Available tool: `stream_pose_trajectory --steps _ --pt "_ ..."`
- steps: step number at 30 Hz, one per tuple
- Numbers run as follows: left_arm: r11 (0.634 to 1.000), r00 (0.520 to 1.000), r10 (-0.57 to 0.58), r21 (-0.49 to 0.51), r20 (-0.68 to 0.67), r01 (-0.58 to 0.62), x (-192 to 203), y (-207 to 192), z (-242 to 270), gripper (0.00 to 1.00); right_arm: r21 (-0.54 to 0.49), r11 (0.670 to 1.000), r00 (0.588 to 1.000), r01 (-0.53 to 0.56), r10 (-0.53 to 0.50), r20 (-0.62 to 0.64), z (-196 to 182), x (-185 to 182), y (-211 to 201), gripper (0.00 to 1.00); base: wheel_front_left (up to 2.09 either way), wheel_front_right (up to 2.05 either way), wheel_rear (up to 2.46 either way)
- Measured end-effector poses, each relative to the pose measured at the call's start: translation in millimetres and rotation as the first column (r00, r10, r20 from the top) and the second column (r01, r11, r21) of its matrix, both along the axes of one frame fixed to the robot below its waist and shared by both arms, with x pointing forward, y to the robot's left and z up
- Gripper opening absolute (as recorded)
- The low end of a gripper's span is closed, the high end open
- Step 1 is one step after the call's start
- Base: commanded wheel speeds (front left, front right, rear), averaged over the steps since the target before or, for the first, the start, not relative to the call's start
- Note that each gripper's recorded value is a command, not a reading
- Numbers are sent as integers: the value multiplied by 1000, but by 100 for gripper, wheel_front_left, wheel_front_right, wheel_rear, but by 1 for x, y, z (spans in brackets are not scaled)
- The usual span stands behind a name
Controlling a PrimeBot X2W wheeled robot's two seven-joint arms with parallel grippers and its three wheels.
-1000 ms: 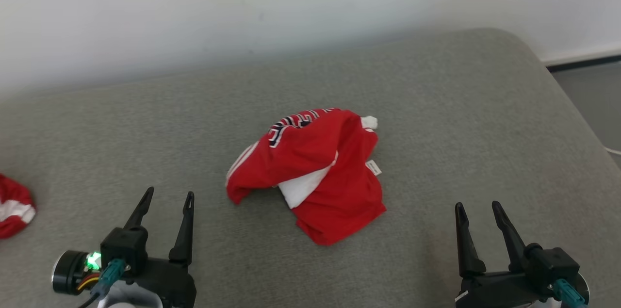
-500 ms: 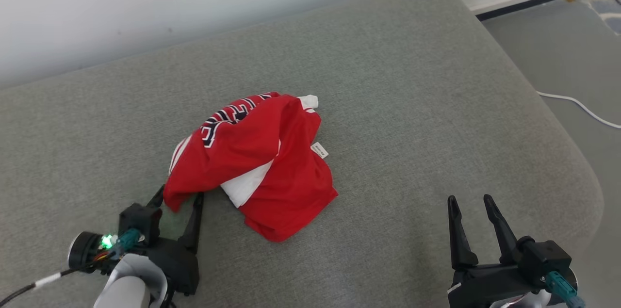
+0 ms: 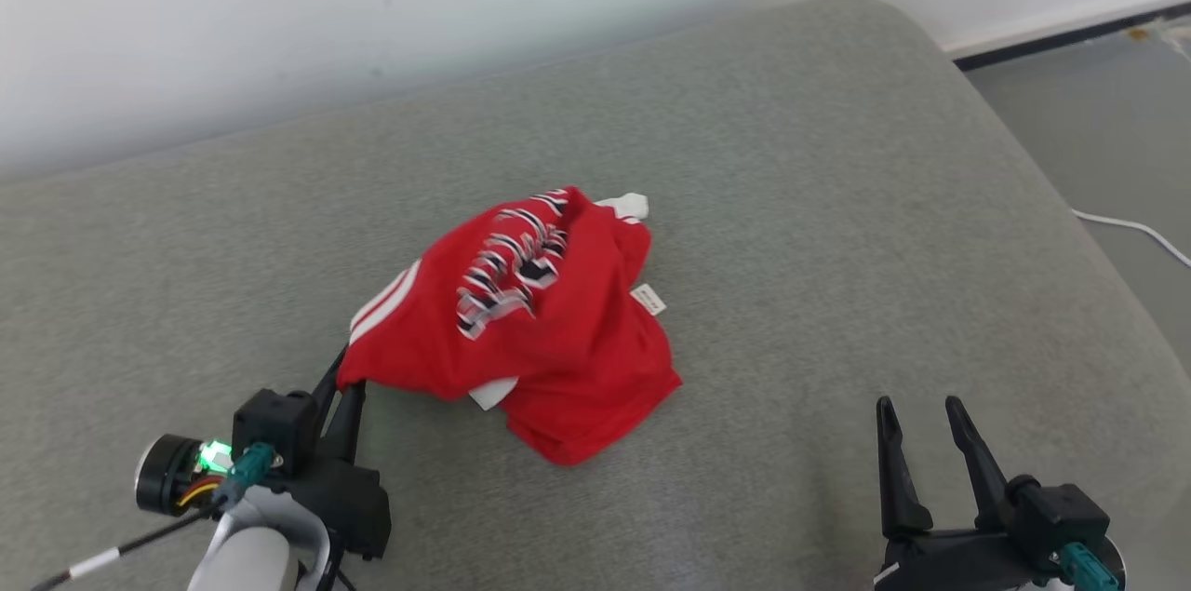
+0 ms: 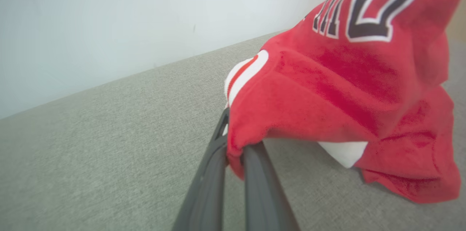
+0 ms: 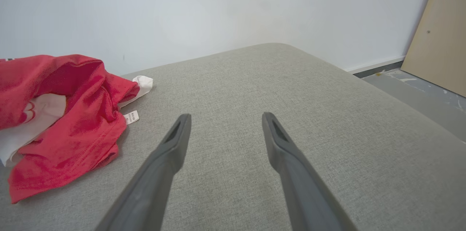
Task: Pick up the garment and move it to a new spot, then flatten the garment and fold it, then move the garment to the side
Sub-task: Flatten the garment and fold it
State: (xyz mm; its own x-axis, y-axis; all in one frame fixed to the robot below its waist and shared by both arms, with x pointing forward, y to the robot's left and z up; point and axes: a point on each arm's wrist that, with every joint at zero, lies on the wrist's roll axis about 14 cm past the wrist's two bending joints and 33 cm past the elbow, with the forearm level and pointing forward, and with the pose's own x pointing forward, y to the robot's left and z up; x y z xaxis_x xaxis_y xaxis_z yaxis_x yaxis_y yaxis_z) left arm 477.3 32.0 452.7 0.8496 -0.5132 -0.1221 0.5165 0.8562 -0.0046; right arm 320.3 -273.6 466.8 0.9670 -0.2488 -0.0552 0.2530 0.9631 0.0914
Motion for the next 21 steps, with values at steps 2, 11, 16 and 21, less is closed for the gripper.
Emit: stream_pose_trajectory --steps 2,11,16,21 --pt "1000 1000 20 3 24 -20 -7 11 5 0 5 1000 1000 -22 22 -2 -2 3 7 100 0 0 0" --pt "986 987 162 26 1 -162 -65 72 1 0 32 986 986 -166 165 14 -3 30 51 100 0 0 0" --pt "965 958 262 37 -119 -259 -108 101 -29 0 37 971 972 -235 234 24 -1 42 73 100 0 0 0" --pt "947 932 321 27 -168 -321 -130 114 -41 100 35 964 964 -264 263 36 2 47 82 100 0 0 0"
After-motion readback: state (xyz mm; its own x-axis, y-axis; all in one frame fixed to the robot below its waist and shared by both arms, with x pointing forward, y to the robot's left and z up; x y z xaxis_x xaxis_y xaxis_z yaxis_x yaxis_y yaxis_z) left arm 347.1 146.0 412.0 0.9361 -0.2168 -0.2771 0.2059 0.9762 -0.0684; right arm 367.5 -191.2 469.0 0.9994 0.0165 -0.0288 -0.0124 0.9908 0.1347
